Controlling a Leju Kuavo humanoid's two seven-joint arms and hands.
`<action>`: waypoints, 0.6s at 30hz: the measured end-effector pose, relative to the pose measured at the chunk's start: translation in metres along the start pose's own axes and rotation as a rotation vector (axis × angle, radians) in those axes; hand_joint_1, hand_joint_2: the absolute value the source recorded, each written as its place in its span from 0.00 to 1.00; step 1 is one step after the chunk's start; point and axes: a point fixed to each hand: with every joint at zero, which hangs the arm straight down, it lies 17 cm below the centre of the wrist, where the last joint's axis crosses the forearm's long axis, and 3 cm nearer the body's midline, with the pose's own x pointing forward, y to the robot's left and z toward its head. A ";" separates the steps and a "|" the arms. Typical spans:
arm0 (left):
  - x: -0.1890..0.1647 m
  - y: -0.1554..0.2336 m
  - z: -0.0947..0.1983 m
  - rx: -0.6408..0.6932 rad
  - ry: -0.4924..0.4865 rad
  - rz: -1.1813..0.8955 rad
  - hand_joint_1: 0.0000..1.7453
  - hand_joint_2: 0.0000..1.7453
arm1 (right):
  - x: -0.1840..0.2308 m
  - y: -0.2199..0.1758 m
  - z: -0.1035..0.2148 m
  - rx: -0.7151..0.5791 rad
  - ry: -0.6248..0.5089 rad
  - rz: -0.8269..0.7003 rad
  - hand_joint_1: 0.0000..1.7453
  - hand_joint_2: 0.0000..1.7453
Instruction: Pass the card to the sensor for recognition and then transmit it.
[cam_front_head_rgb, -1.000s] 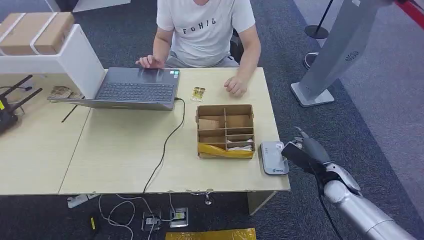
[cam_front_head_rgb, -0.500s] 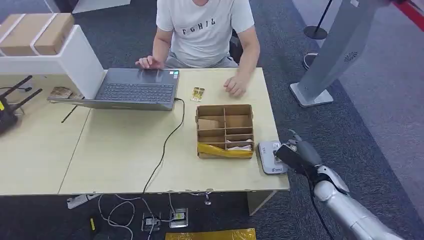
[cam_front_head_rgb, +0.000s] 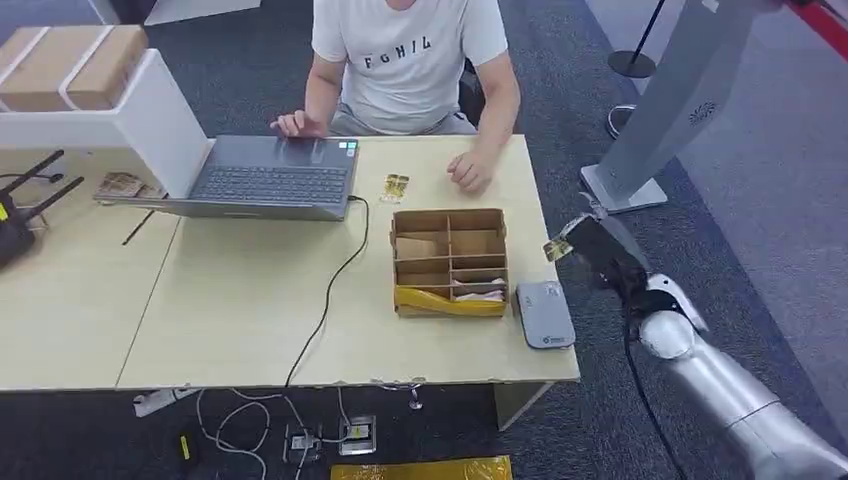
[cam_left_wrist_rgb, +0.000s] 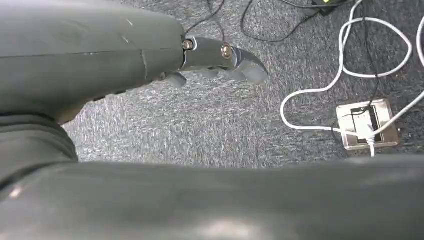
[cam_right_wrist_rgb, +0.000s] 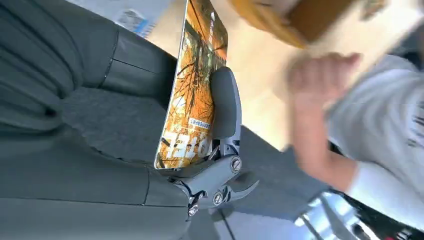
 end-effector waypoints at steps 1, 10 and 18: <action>0.000 -0.001 0.000 -0.002 0.000 0.000 0.00 0.00 | 0.014 -0.008 -0.002 -0.013 -0.028 -0.007 1.00 1.00; 0.003 -0.006 0.001 -0.016 -0.018 -0.019 0.00 0.00 | 0.109 -0.092 -0.013 -0.239 -0.231 0.296 1.00 1.00; 0.004 -0.015 0.001 -0.029 -0.019 -0.028 0.00 0.00 | 0.158 -0.093 -0.028 -0.313 -0.357 0.478 1.00 1.00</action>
